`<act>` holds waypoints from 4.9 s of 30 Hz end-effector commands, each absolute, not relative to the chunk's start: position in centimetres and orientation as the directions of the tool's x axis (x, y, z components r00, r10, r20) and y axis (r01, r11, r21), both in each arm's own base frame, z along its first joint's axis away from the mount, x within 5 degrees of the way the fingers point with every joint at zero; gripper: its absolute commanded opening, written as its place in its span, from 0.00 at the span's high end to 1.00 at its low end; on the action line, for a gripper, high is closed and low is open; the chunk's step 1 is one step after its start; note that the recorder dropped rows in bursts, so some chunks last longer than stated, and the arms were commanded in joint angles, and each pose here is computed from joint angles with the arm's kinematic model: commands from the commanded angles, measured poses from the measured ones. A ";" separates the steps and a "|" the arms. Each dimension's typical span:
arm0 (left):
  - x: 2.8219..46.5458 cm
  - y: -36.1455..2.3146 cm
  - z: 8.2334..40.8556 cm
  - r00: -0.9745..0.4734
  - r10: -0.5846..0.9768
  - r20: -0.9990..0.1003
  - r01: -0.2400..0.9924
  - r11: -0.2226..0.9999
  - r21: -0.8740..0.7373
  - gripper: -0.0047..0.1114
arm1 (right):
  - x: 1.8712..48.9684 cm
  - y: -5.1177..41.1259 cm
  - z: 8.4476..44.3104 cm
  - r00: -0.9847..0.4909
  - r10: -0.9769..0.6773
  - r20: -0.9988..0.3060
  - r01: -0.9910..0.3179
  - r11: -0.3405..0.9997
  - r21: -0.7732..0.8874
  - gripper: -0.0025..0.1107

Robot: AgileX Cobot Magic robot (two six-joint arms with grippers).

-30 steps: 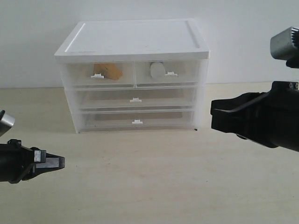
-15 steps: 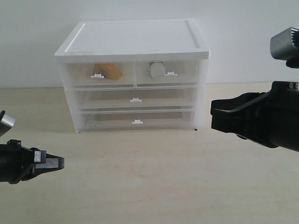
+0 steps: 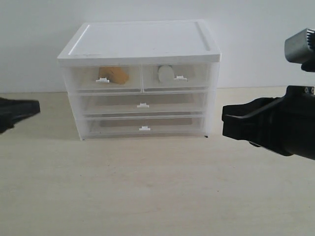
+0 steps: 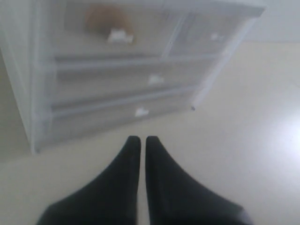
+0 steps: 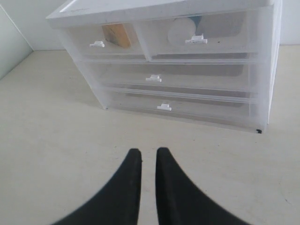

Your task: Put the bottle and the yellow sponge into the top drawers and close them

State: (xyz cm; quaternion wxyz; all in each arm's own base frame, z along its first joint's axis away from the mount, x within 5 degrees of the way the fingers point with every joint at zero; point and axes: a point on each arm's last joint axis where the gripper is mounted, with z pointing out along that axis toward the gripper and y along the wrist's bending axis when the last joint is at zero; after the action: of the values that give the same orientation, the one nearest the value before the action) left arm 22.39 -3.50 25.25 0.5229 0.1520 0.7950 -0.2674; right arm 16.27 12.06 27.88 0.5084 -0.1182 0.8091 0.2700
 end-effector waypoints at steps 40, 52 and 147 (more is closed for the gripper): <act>5.6 -1.0 21.6 0.124 0.124 -0.984 0.047 0.990 0.131 0.93 | 16.2 11.9 28.0 -0.445 0.087 -0.891 -0.467 0.827 0.313 0.91; 5.5 -1.7 21.7 0.141 0.087 -0.986 0.125 0.987 0.105 0.93 | 16.2 11.9 28.0 -0.445 0.087 -0.891 -0.467 0.827 0.313 0.91; 5.4 0.0 18.5 -0.225 -0.017 -0.974 0.004 1.000 -0.019 0.93 | 16.3 11.9 27.9 -0.447 0.085 -0.891 -0.466 0.828 0.313 0.91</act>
State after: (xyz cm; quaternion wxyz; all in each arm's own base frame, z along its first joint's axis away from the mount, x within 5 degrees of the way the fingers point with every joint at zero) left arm 5.43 0.00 18.60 0.6232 0.0025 0.7821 -0.0038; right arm 16.26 12.04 27.91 0.5090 -0.1180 0.8087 0.2702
